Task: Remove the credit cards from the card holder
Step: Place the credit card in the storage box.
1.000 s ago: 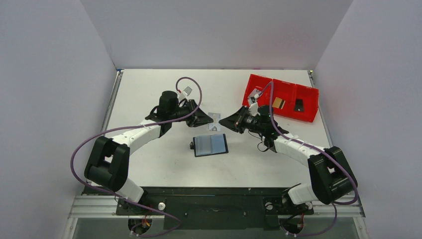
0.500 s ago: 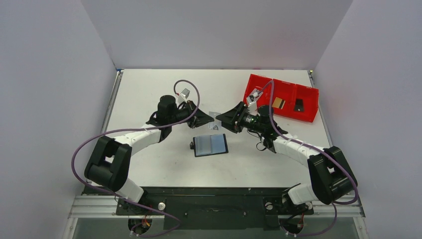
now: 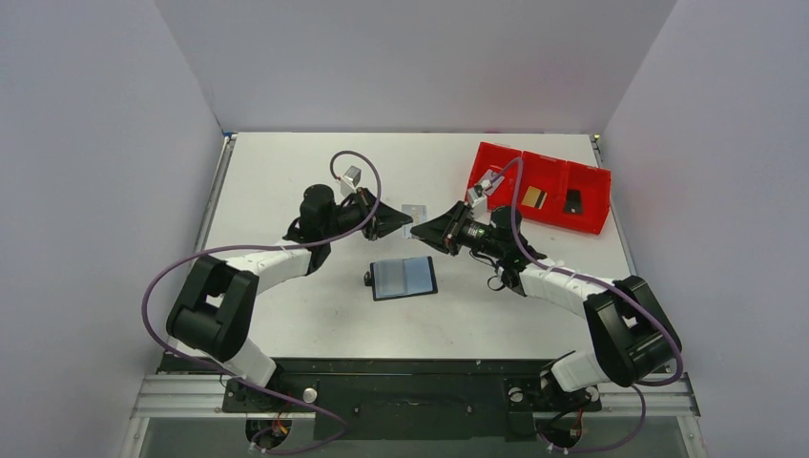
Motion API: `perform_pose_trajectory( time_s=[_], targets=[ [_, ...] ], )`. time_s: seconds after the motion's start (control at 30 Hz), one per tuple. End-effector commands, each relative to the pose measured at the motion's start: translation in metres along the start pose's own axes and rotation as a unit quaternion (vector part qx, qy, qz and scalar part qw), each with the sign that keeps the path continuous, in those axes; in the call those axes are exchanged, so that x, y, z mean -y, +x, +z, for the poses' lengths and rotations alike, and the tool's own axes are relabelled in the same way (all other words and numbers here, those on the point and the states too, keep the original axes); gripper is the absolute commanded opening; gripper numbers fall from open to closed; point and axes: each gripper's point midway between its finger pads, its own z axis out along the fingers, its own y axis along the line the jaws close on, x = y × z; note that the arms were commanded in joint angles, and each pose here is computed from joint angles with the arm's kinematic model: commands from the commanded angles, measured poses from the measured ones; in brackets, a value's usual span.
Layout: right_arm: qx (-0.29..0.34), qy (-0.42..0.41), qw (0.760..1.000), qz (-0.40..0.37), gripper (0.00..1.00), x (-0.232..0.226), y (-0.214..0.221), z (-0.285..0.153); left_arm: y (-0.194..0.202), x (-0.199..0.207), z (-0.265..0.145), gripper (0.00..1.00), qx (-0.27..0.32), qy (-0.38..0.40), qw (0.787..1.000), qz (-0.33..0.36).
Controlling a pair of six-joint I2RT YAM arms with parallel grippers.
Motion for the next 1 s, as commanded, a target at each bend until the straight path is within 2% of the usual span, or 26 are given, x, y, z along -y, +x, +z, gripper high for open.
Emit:
perform_pose_trajectory(
  time_s=[0.0,0.1,0.13,0.17,0.23,0.3,0.37,0.4,0.5,0.63,0.97],
  targets=[
    [0.006,-0.021,1.0,-0.022,0.1,-0.011,-0.001,-0.002,-0.005,0.014,0.0,0.0,0.007,0.032,0.999,0.02],
    [0.01,-0.013,0.999,-0.03,0.0,-0.008,-0.002,-0.003,-0.003,0.015,0.0,0.0,0.001,0.032,0.999,0.022],
    [0.012,-0.007,0.999,-0.033,0.0,-0.007,-0.003,-0.003,-0.002,0.013,0.0,0.02,-0.001,0.029,0.999,0.024],
    [0.012,-0.005,0.999,-0.035,0.0,-0.006,-0.003,-0.003,-0.002,0.014,0.0,0.13,-0.001,0.027,0.999,0.026],
    [0.017,0.007,0.999,-0.044,0.0,-0.004,-0.005,-0.004,-0.003,0.011,0.0,0.27,0.002,0.012,0.999,0.033],
    [0.026,0.026,0.998,-0.058,0.0,-0.002,-0.009,-0.006,-0.003,-0.005,-0.001,0.33,0.0,-0.036,0.999,0.04],
    [0.033,0.048,0.996,-0.072,0.0,0.002,-0.013,-0.009,-0.008,-0.002,-0.002,0.36,0.008,-0.054,0.996,0.077],
    [0.04,0.066,0.994,-0.079,0.0,0.008,-0.016,-0.013,-0.011,-0.01,-0.004,0.37,0.015,-0.09,0.993,0.07],
    [0.053,0.102,0.989,-0.09,0.0,0.016,-0.022,-0.021,-0.015,-0.03,-0.019,0.41,0.023,-0.179,0.979,0.097],
    [0.082,0.138,0.982,-0.1,0.0,0.028,-0.039,-0.032,-0.023,-0.04,-0.036,0.45,0.042,-0.248,0.959,0.13],
    [0.165,0.257,0.944,-0.129,0.0,0.063,-0.112,-0.067,-0.015,-0.047,-0.059,0.52,0.022,-0.286,0.942,0.175]
  ],
)
